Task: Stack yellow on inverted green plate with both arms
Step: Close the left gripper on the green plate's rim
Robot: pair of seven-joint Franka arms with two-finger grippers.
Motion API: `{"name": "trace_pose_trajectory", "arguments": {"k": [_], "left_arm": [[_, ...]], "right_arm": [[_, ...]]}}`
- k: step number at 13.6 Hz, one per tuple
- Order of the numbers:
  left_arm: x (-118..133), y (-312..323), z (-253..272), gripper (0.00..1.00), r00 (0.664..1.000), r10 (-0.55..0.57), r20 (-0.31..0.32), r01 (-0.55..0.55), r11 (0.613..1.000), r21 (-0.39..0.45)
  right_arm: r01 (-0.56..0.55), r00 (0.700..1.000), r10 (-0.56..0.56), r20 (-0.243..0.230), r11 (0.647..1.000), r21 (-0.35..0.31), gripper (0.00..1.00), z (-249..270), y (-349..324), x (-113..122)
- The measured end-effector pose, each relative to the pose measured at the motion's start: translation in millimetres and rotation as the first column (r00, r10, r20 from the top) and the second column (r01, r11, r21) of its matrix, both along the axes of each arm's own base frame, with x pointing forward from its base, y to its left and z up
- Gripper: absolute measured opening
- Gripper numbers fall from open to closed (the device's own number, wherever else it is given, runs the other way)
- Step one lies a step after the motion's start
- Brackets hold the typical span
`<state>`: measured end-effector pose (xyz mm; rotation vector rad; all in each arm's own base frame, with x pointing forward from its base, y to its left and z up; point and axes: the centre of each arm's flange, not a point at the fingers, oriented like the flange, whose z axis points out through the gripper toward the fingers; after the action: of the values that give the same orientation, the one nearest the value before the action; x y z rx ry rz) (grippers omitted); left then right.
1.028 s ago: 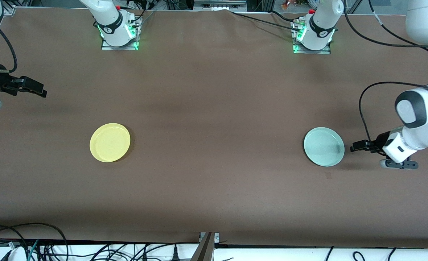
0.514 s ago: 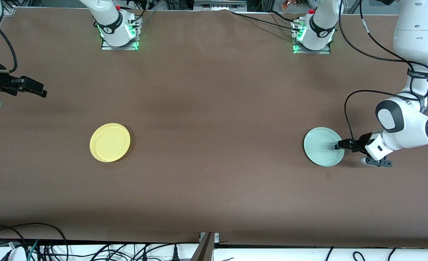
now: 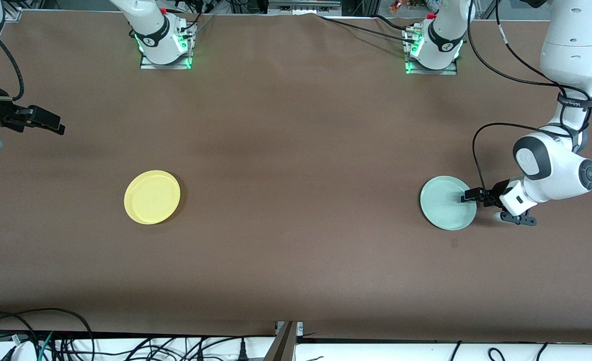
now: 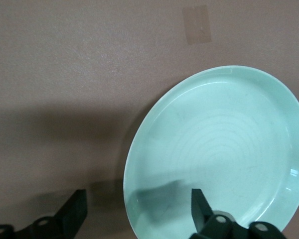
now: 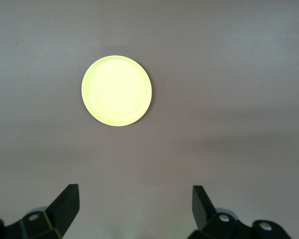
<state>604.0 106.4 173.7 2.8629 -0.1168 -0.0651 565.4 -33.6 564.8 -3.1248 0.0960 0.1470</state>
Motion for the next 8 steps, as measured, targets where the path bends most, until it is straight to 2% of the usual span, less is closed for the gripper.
{"name": "trace_pose_trajectory", "arguments": {"k": [3, 8], "left_arm": [[-0.4, 0.7, -0.5, 0.54, 1.000, 0.003, 0.003, -0.003, 1.000, 0.000], [0.3, -0.1, 0.9, 0.02, 1.000, -0.004, 0.008, 0.004, 1.000, 0.001]], "right_arm": [[0.000, 1.000, 0.000, 0.000, 1.000, 0.000, 1.00, 0.0, 0.0, 0.0], [0.000, 1.000, 0.000, 0.000, 1.000, 0.000, 1.00, 0.0, 0.0, 0.0]]}}
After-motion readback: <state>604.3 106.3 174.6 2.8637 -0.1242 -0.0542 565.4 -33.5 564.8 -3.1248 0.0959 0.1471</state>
